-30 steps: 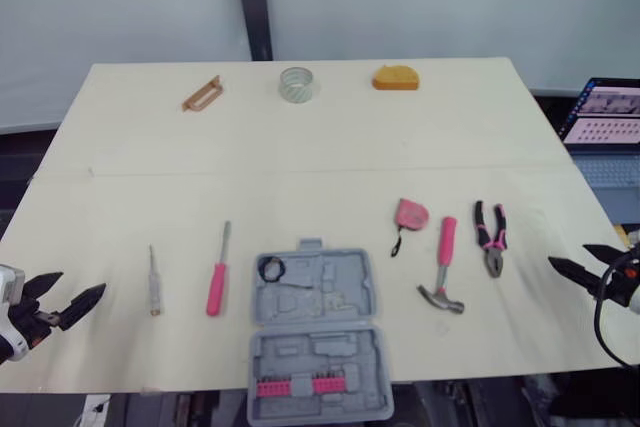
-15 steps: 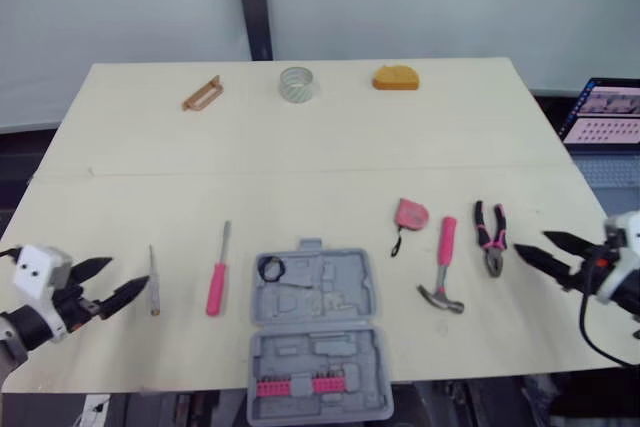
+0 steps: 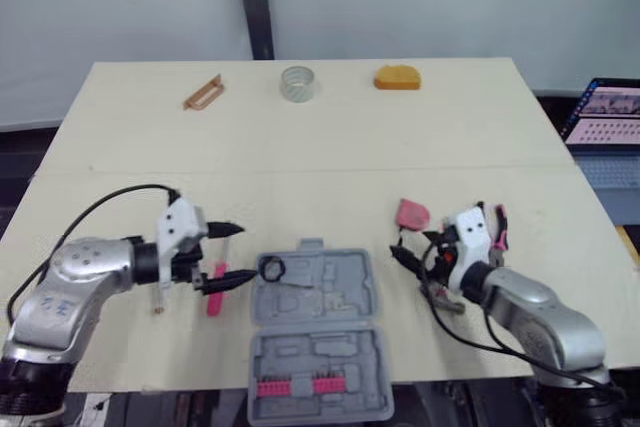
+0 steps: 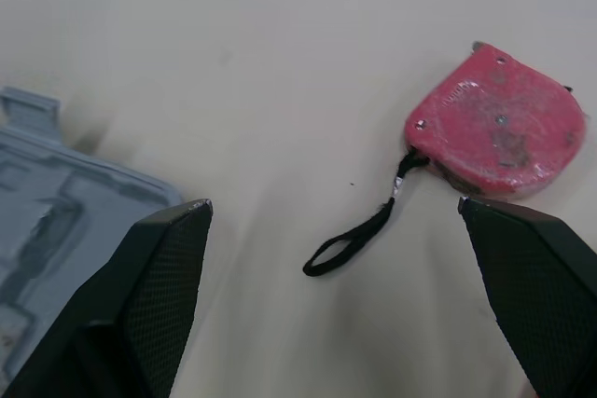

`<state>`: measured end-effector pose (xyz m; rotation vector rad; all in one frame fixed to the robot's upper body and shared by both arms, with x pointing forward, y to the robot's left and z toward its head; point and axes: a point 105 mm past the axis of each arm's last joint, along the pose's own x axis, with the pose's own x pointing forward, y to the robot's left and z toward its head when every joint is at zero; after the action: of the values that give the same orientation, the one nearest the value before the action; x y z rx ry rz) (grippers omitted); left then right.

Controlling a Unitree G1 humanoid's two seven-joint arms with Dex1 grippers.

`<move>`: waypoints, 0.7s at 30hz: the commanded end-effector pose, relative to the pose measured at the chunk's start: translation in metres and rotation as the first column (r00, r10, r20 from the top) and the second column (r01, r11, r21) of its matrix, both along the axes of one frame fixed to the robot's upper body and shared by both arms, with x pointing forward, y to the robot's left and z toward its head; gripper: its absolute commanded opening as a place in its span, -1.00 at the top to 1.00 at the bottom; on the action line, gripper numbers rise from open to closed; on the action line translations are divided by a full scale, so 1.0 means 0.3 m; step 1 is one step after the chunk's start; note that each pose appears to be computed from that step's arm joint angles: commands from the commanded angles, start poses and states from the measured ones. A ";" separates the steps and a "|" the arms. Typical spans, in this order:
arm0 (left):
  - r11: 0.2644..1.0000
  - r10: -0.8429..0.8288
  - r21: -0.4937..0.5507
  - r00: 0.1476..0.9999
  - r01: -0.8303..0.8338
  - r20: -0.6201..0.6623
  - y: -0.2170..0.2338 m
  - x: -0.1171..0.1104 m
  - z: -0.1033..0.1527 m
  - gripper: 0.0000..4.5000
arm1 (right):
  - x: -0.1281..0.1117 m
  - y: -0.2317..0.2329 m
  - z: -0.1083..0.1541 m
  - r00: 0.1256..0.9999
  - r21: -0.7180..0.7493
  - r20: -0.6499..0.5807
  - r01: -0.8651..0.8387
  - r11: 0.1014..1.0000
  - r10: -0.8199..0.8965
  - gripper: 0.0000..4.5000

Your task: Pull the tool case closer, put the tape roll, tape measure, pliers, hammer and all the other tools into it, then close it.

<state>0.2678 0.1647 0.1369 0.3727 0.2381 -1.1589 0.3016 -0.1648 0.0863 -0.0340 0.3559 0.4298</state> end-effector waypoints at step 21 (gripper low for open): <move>0.991 -0.136 0.013 0.989 0.136 0.061 -0.140 0.008 -0.012 -0.99 | 0.085 0.073 -0.081 0.991 -0.016 -0.048 0.128 0.992 -0.129 -1.00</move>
<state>0.2724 0.1263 0.1269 0.4095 0.2026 -1.2664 0.3244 -0.1439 0.0596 -0.0162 0.4247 0.3057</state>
